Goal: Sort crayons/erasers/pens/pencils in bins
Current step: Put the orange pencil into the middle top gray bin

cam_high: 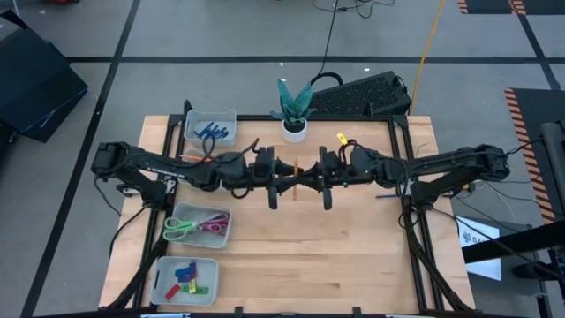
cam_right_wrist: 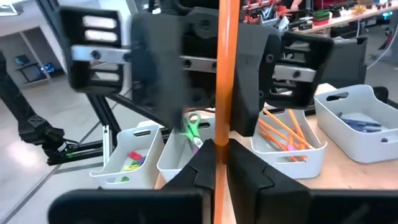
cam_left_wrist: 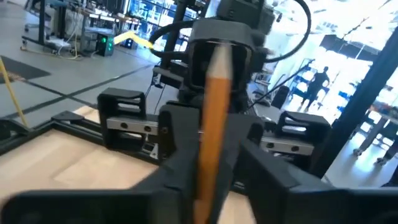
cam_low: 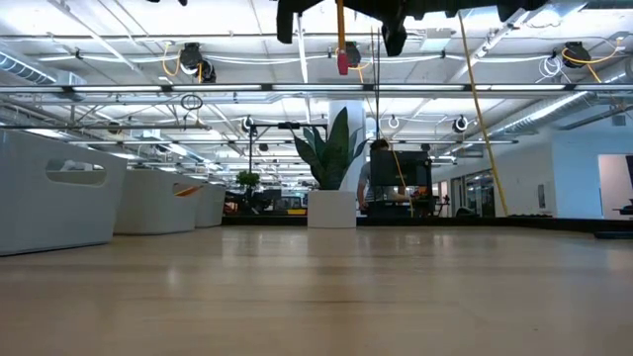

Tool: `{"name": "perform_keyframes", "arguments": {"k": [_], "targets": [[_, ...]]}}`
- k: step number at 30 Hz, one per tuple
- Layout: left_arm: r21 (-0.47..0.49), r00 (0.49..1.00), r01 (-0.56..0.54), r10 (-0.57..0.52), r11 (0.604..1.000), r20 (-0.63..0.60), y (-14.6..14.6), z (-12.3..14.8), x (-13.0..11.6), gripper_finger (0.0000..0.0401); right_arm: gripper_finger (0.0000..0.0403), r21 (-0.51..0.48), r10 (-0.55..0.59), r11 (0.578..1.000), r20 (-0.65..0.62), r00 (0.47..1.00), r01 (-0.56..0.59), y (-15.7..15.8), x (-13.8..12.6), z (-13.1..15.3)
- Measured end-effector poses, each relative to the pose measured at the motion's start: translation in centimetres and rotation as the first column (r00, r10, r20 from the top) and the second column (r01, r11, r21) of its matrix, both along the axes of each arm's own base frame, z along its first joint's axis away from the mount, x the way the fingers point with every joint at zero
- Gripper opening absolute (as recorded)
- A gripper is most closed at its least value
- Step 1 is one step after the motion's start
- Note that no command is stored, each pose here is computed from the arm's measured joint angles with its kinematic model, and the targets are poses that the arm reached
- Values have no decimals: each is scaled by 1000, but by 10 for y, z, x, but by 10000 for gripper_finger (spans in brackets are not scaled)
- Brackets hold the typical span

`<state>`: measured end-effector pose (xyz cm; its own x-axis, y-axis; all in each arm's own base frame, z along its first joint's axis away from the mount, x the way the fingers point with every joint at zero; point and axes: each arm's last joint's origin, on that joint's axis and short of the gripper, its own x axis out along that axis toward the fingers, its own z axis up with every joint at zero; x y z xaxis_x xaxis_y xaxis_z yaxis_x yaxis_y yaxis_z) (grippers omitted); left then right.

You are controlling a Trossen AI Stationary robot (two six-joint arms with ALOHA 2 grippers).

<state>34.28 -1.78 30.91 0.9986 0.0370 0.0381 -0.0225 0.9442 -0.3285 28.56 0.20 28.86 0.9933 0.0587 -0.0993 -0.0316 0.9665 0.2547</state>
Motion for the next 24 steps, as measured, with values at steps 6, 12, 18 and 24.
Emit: {"name": "perform_keyframes", "arguments": {"k": [6, 12, 18, 24], "targets": [[-86, 1000, 24, -24, 996, -3, 5, -1, 0, 20, 24, 8, 16, 1000, 5, 1000, -16, 1, -1, 1], [-33, 992, 42, -45, 999, -116, 5, 22, -10, 19, 94, 6, -5, 1000, -5, 1000, 5, 3, -2, 2], [110, 900, 58, -4, 992, -436, 10, 57, -41, 19, 185, 34, -39, 998, -162, 986, 45, 0, -5, -13], [152, 560, -58, 158, 987, -814, 15, 67, -109, 19, 214, 19, -13, 1000, -270, 963, 19, 8, -8, -24]]}}
